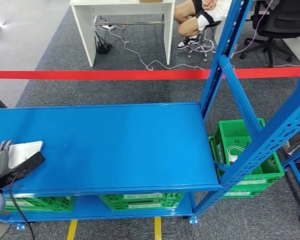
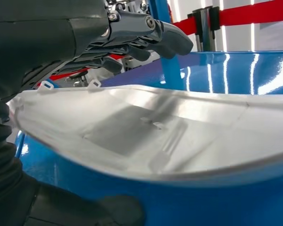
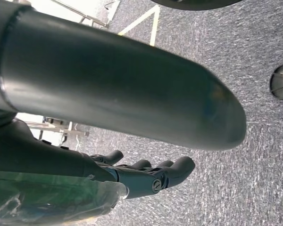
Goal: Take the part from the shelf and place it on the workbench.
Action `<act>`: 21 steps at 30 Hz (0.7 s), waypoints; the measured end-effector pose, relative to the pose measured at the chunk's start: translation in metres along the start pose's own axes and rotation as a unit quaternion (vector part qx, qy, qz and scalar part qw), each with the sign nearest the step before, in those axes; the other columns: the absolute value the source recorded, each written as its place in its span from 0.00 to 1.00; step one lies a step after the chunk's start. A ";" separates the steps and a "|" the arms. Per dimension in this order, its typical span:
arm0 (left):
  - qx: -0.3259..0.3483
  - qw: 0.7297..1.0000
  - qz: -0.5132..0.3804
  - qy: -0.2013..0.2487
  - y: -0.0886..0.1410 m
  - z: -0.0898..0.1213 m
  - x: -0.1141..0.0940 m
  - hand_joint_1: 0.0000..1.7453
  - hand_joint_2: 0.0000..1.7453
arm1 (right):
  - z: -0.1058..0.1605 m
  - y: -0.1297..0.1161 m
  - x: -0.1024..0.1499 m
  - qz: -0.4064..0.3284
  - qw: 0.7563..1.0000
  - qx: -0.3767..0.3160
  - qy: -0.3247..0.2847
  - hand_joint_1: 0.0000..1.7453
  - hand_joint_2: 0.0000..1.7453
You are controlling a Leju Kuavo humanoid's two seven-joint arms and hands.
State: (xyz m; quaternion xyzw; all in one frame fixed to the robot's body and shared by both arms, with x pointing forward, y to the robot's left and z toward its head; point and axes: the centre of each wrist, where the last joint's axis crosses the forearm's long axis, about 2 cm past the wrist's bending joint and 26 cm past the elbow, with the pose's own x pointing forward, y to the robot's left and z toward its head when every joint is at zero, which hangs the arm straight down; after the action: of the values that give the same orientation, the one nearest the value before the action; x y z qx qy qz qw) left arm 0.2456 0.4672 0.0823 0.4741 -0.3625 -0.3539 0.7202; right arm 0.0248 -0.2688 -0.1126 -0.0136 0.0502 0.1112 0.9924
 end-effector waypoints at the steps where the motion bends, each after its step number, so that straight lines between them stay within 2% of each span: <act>1: 0.000 1.000 0.000 0.001 0.000 0.000 0.000 0.00 1.00 | 0.000 0.000 0.000 0.000 1.000 0.000 0.000 0.00 0.00; 6: -0.001 1.000 0.001 0.002 0.000 0.000 -0.001 0.00 1.00 | 0.000 0.000 0.000 0.000 1.000 0.000 0.000 0.00 0.00; 7: -0.001 1.000 0.001 0.002 0.000 0.000 -0.001 0.03 1.00 | 0.000 0.000 0.000 0.000 1.000 -0.001 0.000 0.00 0.00; 11: -0.002 1.000 0.001 0.006 -0.002 0.001 -0.001 0.98 1.00 | 0.000 -0.001 0.000 0.000 1.000 -0.001 0.000 0.00 0.00; 12: -0.004 1.000 0.002 0.007 -0.003 0.001 -0.001 1.00 1.00 | 0.000 -0.001 0.000 -0.001 1.000 -0.002 0.000 0.00 0.00; 21: -0.014 1.000 0.000 0.011 -0.013 0.008 -0.002 1.00 1.00 | 0.000 -0.002 -0.001 -0.003 1.000 -0.002 0.001 0.00 0.00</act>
State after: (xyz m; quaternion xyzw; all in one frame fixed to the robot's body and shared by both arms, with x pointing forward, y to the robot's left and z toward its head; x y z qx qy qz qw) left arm 0.2354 0.4620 0.0716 0.4681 -0.3493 -0.3535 0.7307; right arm 0.0245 -0.2706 -0.1126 -0.0154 0.0507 0.1085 0.9927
